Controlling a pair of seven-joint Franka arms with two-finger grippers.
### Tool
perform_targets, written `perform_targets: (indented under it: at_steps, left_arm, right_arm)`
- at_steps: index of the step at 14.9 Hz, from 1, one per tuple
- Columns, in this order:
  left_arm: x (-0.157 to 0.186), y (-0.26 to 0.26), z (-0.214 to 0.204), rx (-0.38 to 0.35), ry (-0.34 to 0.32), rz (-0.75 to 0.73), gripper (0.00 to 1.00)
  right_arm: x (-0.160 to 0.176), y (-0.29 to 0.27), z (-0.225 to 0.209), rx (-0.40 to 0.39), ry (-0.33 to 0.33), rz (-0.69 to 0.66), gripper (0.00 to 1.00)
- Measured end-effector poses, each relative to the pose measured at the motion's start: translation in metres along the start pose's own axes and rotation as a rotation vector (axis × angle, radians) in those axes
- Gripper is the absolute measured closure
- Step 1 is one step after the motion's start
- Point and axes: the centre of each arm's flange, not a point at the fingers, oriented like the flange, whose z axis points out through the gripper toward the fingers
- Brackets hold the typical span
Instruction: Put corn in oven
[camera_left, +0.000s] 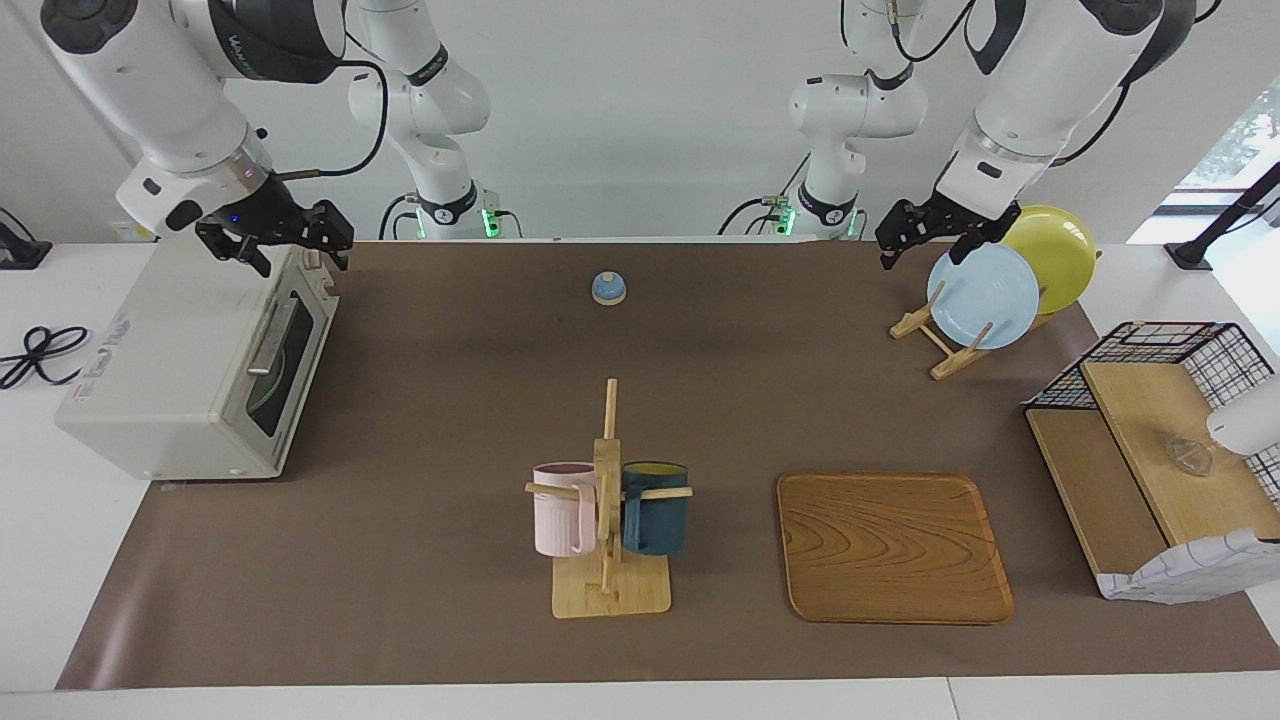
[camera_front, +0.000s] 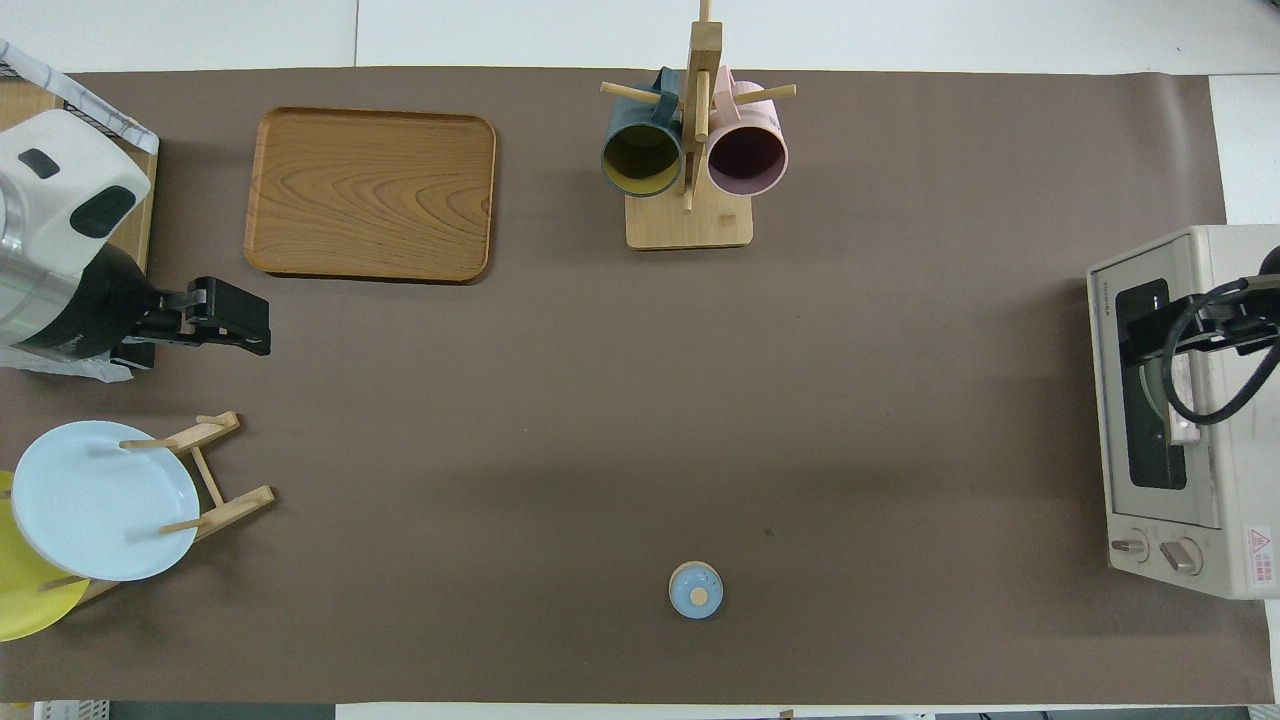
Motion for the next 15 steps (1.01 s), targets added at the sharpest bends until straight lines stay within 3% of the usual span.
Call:
perform_targets:
  at_steps: [4, 11, 15]
  left_arm:
    - [0.000, 0.000, 0.000, 0.000, 0.000, 0.000, 0.00]
    - [0.000, 0.000, 0.000, 0.000, 0.000, 0.000, 0.00]
    - [0.000, 0.000, 0.000, 0.000, 0.000, 0.000, 0.00]
  right_arm:
    - [-0.002, -0.014, -0.007, -0.042, 0.015, -0.021, 0.00]
    - [-0.003, -0.001, -0.014, -0.027, 0.077, 0.004, 0.00]
    - [-0.005, 0.018, -0.008, -0.018, 0.068, 0.039, 0.00]
